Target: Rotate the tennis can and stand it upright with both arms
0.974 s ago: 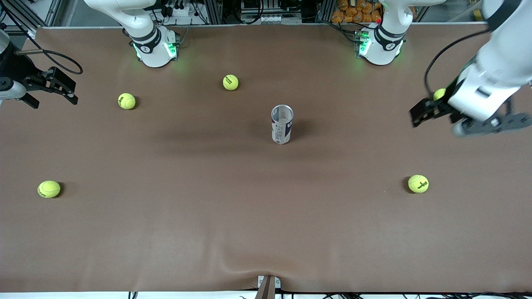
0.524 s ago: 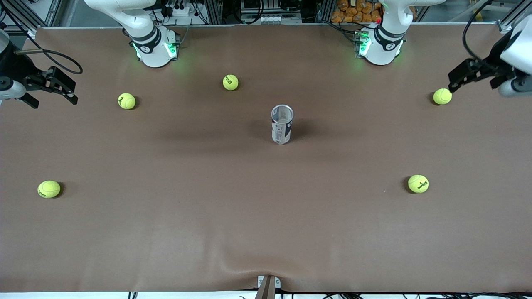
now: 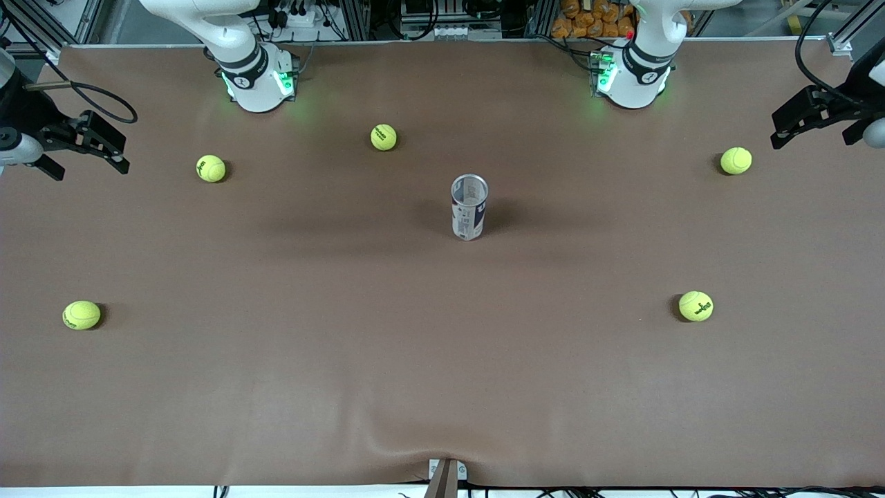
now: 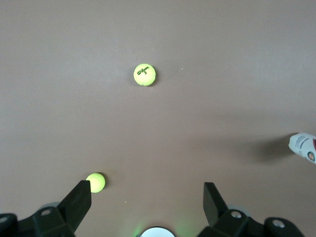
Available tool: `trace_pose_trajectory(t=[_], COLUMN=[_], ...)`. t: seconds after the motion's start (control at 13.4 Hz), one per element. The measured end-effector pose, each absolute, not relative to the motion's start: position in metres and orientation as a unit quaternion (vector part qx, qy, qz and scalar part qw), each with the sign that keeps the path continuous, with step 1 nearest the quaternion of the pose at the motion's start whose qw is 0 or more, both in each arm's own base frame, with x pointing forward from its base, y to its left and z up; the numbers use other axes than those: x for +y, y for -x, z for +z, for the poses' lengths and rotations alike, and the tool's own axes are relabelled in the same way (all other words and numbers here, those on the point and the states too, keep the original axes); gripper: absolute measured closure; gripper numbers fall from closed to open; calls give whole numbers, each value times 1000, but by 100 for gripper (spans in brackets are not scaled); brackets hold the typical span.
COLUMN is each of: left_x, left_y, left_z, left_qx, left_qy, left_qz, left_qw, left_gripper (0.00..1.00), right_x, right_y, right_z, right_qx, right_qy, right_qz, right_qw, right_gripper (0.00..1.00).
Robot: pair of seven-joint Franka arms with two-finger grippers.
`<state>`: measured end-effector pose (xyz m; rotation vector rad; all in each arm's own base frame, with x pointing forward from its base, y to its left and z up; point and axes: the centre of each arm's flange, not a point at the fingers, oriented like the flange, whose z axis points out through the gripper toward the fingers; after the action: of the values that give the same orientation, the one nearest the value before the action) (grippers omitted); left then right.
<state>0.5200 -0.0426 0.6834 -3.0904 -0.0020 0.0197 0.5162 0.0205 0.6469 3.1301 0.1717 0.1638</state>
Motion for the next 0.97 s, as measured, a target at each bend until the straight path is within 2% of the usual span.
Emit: trace_pose_trajectory(t=[0.97], left_x=[-7], left_y=[-530], left_z=[647], left_qx=[-22], left_qy=[999], left_qz=[23], left_qw=[8], left_gripper=[0], right_x=[20], right_y=[-516], right_z=[648], right_qx=[55], right_qy=[-997], right_qz=[53], right_qw=[1], right_gripper=[0])
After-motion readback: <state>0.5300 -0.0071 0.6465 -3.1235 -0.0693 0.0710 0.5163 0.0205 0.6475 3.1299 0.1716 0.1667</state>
